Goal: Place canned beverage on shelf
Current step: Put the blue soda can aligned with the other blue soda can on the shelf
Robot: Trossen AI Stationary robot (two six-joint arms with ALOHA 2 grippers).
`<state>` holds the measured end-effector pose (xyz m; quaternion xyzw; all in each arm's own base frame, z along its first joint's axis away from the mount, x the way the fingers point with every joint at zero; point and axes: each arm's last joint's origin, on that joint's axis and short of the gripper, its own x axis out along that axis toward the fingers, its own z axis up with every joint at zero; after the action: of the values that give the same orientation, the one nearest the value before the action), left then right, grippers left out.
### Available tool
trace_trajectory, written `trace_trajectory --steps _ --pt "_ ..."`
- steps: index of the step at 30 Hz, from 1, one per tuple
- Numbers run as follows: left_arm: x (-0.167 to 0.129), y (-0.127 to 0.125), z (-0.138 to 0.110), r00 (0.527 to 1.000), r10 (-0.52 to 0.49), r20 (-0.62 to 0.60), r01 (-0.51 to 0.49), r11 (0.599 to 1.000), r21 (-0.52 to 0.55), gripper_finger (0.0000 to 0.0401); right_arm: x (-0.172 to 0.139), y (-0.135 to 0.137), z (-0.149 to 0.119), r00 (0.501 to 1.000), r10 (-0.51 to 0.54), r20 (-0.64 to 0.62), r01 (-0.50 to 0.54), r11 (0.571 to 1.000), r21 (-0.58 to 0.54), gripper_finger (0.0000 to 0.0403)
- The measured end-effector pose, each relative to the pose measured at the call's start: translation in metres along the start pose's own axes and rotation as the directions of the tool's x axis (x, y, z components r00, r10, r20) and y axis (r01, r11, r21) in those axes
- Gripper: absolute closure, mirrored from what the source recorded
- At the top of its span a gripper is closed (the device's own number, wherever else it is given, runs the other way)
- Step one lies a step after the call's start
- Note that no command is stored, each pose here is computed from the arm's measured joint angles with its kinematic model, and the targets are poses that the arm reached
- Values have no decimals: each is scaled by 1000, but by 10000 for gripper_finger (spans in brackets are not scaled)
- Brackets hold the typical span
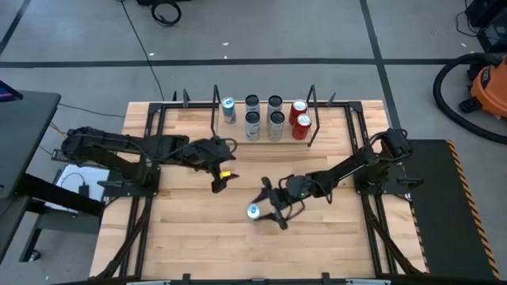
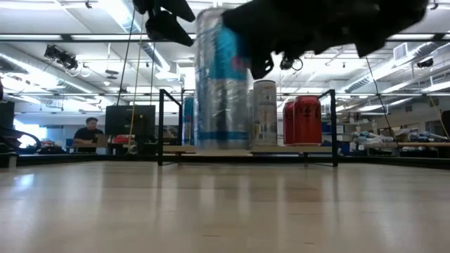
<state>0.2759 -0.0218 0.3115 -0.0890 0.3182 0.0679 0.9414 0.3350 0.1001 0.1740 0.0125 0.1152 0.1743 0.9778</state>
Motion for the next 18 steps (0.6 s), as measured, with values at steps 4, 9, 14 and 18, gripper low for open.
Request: trace_trajectory --steps 4,9,14,18 --pt "-12 13 12 999 45 -5 -45 999 19 87 8 -12 15 987 -158 -33 158 987 5 160" --pt "-32 27 28 996 87 11 -87 995 46 87 12 -27 33 920 -391 -9 391 920 11 160" --pt "-50 39 43 986 167 22 -168 983 70 87 9 -48 43 831 -555 25 547 826 136 160" --pt "-57 47 50 978 206 37 -209 975 80 87 13 -64 37 762 -648 19 632 749 200 160"
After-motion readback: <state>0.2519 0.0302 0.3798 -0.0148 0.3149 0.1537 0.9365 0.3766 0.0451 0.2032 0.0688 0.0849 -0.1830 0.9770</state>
